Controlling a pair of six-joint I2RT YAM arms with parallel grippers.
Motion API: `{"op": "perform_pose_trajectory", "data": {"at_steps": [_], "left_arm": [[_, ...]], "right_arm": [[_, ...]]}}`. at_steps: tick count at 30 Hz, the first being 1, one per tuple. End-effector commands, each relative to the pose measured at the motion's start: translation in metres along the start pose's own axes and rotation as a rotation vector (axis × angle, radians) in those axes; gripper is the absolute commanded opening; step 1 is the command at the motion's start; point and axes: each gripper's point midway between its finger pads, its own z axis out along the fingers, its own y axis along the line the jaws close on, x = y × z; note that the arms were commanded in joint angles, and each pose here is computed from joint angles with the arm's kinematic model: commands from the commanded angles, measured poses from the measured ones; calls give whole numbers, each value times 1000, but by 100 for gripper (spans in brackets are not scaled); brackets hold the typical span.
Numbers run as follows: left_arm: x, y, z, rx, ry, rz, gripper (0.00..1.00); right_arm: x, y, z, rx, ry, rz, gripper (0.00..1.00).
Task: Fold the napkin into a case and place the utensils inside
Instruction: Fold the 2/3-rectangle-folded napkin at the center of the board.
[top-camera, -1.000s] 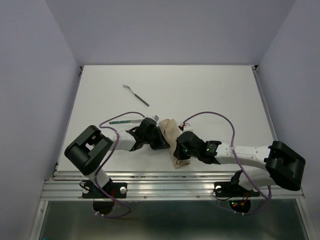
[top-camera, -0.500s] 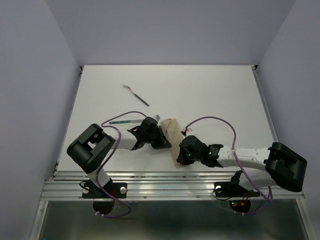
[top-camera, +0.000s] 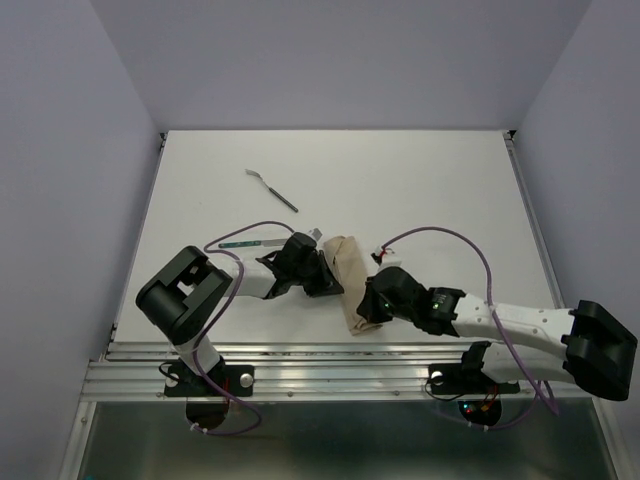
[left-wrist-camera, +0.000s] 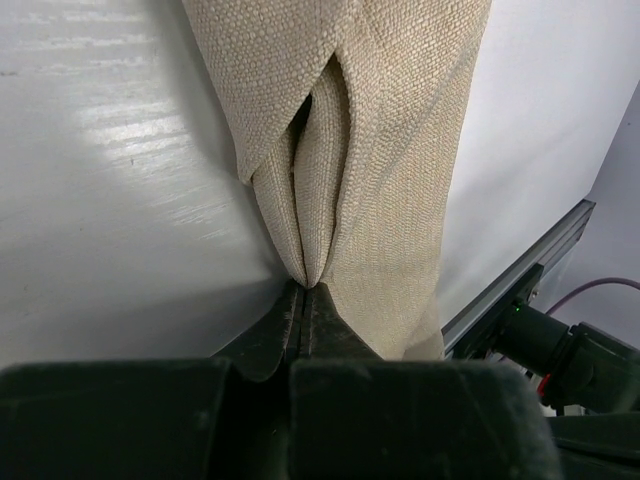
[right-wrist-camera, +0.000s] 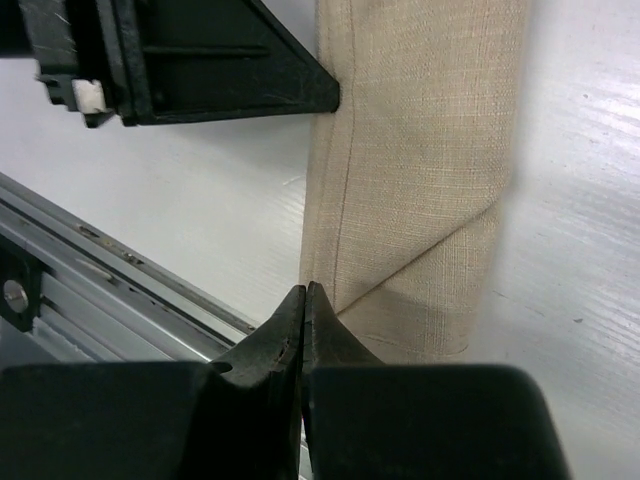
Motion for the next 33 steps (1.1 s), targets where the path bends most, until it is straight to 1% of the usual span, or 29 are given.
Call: {"op": "perform_pose_trajectory", "data": {"at_steps": [1,4,8,10,14,17,21,27,30,31,32,33], "left_arm": [[-4,0,4,-18,-10,28,0],[-4,-1,3,-17,-11,29,0],[-4,1,3,-21,-11,27,0],[-4,1,3,-21,-11,27,0],[-3,2,2,-22,-13,33,0],[-3,3,1,-24,-14,35,0],[-3,3,0,-22,-16,37,0],[-1,4,-2,-24,-13,42,0],[0,3,-2,-20,-10,45,0],[-1,4,-2,-22,-10,45,0],[-1,4,-2,-20,-8,47,0],[0,3,-2,-17,-6,49,0]], "right_arm": [[15,-8,8,25,49,-4,1],[36,-17,18,28,102,12,1],[42,-28,23,78,121,3,1],[33,-30,19,106,89,-7,1],[-10,-18,0,95,-59,-20,1],[-32,-8,-4,86,-105,-38,1],[-50,-12,13,137,-106,-68,1],[-89,-18,40,172,-126,-47,1],[-98,-15,52,166,-122,-50,1],[-108,-12,55,159,-133,-50,1],[-103,-13,66,167,-103,-58,1],[-106,-14,71,171,-100,-59,1]]}}
